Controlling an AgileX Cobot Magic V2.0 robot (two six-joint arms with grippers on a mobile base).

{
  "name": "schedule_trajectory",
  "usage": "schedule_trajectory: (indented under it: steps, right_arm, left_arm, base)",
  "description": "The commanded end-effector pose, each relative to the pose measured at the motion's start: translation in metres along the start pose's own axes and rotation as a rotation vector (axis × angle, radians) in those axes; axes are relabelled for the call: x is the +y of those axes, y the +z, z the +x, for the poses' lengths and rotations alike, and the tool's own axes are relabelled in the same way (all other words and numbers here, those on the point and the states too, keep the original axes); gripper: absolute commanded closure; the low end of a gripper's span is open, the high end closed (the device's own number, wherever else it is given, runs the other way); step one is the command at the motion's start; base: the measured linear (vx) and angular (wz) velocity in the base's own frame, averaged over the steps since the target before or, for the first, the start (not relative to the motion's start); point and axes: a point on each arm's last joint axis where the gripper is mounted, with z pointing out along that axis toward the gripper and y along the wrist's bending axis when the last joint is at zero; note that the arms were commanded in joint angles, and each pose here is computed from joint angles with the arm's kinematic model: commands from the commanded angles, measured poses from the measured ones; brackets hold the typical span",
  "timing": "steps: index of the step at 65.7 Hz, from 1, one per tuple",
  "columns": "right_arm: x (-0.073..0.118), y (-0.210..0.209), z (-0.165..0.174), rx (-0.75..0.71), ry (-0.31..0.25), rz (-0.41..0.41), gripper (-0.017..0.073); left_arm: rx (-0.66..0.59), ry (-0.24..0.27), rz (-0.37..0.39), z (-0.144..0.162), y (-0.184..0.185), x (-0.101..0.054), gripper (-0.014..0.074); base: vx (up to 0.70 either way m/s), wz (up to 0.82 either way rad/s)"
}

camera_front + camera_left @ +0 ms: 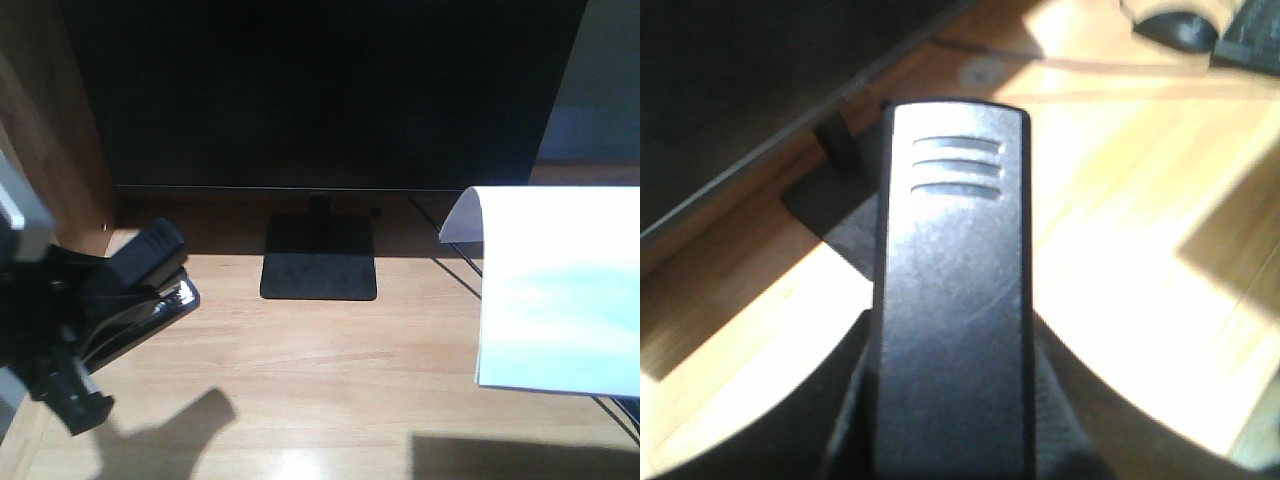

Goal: Grab stapler and paper to desk for stapling
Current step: 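Lower the black stapler with the left gripper onto the desk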

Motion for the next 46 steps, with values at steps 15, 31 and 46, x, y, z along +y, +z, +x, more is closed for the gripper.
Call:
schedule_trajectory:
  steps: [15, 31, 46]
  right_arm:
    - [0.009, 0.005, -0.003, -0.01, -0.009, -0.056, 0.0562]
    - [0.009, 0.005, -0.003, -0.01, -0.009, -0.056, 0.0562]
    - [0.009, 0.005, -0.003, -0.01, -0.009, -0.056, 0.0562]
  left_arm:
    - [-0.02, 0.146, 0.065, 0.002, 0.055, 0.029, 0.06]
    - [-0.03, 0.364, 0.286, 0.024, 0.095, 0.031, 0.06]
    - [-0.058, 0.344, 0.438, 0.04, 0.13, 0.029, 0.06]
  base:
    - [0.0, 0.0]
    - [0.0, 0.0]
    - [0.0, 0.0]
